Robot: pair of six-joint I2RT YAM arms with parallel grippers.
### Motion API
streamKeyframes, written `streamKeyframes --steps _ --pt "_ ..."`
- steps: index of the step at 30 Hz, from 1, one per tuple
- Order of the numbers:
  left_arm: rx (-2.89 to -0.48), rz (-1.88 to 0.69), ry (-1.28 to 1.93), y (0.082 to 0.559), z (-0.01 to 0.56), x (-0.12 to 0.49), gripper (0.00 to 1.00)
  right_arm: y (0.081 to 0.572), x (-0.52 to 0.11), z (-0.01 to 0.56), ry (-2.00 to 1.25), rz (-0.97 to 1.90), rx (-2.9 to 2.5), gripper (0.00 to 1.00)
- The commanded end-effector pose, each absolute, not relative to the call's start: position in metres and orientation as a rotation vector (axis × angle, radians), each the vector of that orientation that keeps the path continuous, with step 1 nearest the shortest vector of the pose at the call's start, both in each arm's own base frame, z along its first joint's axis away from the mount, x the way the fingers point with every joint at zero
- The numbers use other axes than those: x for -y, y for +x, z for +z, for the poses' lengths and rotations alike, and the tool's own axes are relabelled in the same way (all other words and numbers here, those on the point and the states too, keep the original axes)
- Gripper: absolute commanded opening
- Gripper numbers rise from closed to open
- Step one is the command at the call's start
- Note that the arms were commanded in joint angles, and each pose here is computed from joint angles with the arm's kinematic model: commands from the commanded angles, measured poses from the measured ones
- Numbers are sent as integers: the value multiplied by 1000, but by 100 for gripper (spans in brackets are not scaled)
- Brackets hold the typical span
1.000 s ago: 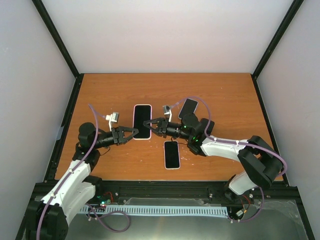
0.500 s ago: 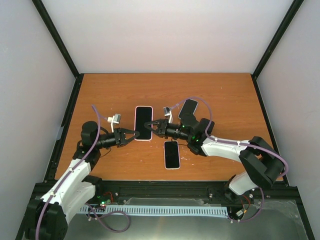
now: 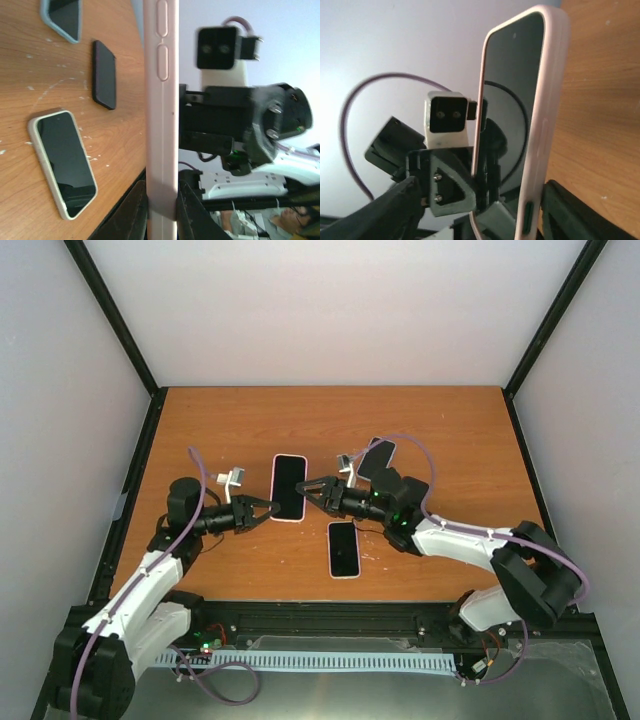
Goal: Put the phone into the phone case
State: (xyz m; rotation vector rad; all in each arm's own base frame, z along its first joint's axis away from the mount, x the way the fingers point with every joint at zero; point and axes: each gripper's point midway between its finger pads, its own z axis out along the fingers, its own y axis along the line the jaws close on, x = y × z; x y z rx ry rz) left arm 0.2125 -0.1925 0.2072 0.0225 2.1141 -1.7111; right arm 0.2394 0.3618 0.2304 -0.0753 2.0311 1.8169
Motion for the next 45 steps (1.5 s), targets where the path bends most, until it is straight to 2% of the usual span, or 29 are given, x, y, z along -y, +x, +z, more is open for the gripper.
streamKeyframes --steps 1,5,6,15,27,38,40,43,45 --pt "-2115 -1597 4 231 212 187 0 241 -341 241 -87 1733 -1988 74" --pt "-2171 -1527 -48 244 195 184 0 241 -324 239 -90 1592 -2028 98" --pt "-2188 -1509 -67 248 190 183 0 241 -319 233 -96 1532 -2057 100" --pt "-2309 -1435 -163 285 142 184 0 237 -275 240 -115 1224 -2090 100" --pt "-2400 -1475 -191 296 100 191 3 235 -255 232 -86 1112 -2117 100" --pt "-2518 -1401 -306 287 68 182 21 238 -252 235 -77 1079 -2113 100" --pt "-2533 -1361 -327 288 67 179 30 238 -250 235 -78 1062 -2117 100" --pt "-2542 -1332 -335 288 71 176 52 239 -246 236 -79 1031 -2116 100" --pt "-2545 -1305 -351 288 73 174 61 239 -241 237 -78 1001 -2113 100"
